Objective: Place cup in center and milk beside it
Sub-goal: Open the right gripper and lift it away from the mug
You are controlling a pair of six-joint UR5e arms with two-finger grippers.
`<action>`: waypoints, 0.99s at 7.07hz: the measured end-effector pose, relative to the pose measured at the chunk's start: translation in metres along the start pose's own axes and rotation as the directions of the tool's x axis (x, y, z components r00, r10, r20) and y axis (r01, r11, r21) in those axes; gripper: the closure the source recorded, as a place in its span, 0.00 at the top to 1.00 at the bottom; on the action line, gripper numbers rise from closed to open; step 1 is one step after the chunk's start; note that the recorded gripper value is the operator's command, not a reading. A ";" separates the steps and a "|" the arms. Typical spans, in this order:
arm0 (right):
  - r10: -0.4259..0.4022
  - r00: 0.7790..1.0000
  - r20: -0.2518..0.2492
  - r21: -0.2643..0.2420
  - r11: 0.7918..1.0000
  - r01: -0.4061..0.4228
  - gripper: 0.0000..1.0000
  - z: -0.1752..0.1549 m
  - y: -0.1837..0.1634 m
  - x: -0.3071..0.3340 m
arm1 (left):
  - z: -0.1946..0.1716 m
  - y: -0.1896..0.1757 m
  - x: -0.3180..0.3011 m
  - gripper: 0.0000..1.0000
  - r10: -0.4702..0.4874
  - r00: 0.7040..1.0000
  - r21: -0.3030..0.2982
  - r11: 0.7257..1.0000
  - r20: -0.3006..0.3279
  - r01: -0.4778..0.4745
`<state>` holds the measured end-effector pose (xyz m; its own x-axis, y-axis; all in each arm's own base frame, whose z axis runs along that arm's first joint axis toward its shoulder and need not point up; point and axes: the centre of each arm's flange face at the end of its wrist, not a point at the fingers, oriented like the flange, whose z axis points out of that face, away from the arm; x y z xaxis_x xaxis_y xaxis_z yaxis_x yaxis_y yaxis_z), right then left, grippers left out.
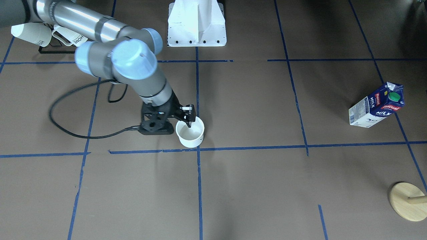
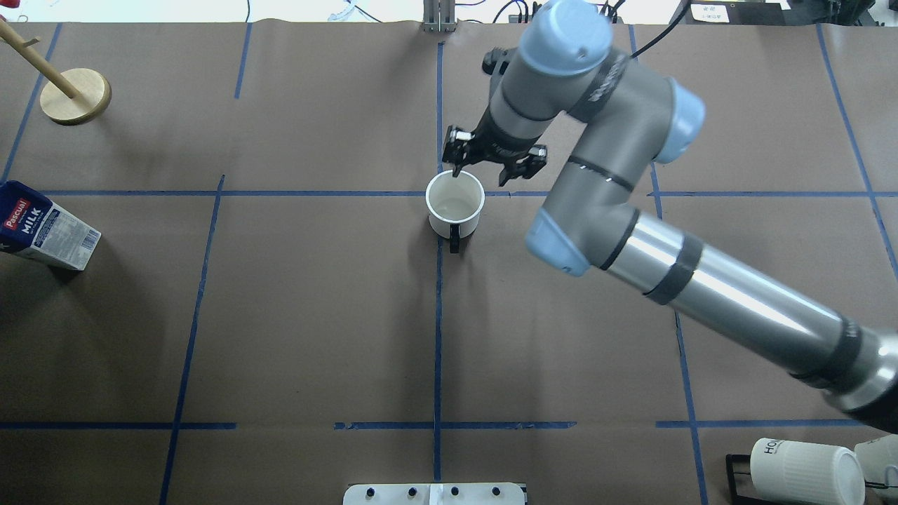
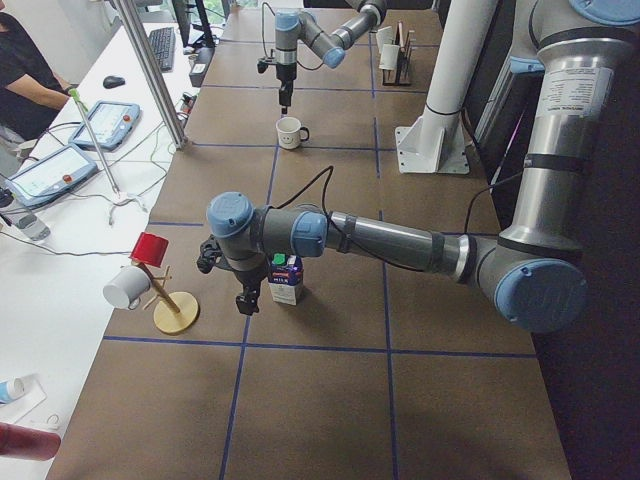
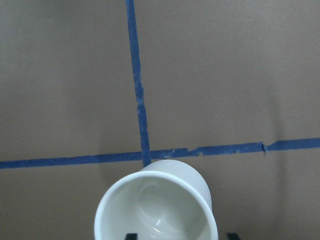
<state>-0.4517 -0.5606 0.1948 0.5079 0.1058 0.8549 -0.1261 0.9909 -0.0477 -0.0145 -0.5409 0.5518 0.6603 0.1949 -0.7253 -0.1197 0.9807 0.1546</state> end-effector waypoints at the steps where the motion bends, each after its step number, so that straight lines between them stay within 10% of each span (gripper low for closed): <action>1: 0.003 0.999 0.034 0.001 1.000 -0.003 1.00 -0.042 -0.012 0.048 | -0.011 -0.006 0.021 1.00 -0.027 1.000 0.025 0.999 -0.002 0.027; 7: -0.091 0.996 0.017 -0.010 0.996 0.091 1.00 -0.071 -0.006 0.157 | 0.038 -0.017 0.091 1.00 -0.044 0.998 -0.050 0.998 0.034 0.045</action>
<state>-0.3110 -0.5441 0.2925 0.5031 0.0140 0.8641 -0.0707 0.9972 0.0250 0.0755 -0.5402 0.5085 0.6899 0.1514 -0.7079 -0.1267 0.9881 0.0878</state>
